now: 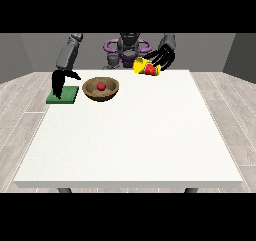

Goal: Pick the cup and pour the ball into the bowl, then pick the bowl and place it on the pad

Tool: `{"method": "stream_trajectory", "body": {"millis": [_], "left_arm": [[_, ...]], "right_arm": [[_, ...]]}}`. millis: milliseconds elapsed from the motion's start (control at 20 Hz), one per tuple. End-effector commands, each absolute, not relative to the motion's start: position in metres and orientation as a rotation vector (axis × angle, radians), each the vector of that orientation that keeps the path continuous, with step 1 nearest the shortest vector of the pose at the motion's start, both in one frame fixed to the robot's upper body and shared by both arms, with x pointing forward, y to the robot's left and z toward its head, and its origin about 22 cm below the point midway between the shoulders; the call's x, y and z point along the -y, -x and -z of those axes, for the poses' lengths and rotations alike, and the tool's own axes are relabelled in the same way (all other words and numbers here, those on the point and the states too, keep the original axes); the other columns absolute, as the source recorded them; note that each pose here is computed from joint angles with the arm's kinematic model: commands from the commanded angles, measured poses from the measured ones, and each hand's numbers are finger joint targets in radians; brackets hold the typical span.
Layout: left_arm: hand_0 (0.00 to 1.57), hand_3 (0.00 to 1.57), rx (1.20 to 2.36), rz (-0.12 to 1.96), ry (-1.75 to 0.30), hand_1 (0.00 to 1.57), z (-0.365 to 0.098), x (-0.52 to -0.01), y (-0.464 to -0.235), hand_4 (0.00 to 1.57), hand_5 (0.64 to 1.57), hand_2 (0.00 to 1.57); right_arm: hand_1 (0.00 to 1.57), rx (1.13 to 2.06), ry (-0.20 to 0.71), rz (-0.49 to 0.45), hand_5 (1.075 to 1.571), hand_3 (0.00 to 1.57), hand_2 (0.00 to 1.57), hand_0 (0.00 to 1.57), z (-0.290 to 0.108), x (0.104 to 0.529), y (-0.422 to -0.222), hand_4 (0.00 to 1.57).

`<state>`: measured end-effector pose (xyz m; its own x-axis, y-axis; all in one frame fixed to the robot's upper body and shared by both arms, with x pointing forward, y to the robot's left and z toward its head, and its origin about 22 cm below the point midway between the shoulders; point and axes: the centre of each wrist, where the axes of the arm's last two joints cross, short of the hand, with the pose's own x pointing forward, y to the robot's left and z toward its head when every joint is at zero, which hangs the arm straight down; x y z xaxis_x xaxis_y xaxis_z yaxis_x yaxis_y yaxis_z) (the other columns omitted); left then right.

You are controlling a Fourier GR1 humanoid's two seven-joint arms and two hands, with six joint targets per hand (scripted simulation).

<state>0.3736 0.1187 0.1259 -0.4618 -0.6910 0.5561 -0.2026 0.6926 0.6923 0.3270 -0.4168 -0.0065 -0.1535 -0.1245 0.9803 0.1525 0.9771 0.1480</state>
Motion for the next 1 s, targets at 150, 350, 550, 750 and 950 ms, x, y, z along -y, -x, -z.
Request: {"method": "stream_trajectory", "body": {"millis": [150, 350, 550, 750, 950], "left_arm": [[0.00, 0.00, 1.983, 0.333, -0.347, 0.00, -0.075, -0.149, -0.367, 0.40, 1.548, 0.00], [0.00, 0.00, 1.985, 0.281, -0.294, 0.00, -0.056, -0.162, -0.372, 0.00, 1.516, 0.00], [0.00, 0.00, 1.933, 0.303, -0.276, 0.00, -0.045, -0.186, -0.371, 0.00, 1.527, 0.00], [0.00, 0.00, 1.880, 0.276, -0.278, 0.00, -0.040, -0.185, -0.372, 0.00, 1.533, 0.00], [0.00, 0.00, 1.936, 0.309, -0.277, 0.00, -0.060, -0.186, -0.375, 0.00, 1.549, 0.00]], "right_arm": [[0.00, 1.696, -0.051, 0.194, 1.566, 0.00, 0.00, 0.00, 0.004, 0.376, -0.347, 0.42], [0.00, 1.676, -0.098, 0.132, 1.549, 0.00, 0.00, 0.00, -0.002, 0.341, -0.364, 0.23], [0.00, 1.624, -0.076, 0.087, 1.545, 0.00, 0.00, 0.00, 0.031, 0.331, -0.345, 0.00], [0.00, 1.573, -0.116, 0.093, 1.543, 0.00, 0.00, 0.00, 0.040, 0.324, -0.343, 0.08], [0.00, 1.560, -0.121, 0.130, 1.550, 0.00, 0.00, 0.00, 0.053, 0.328, -0.338, 0.25]]}}
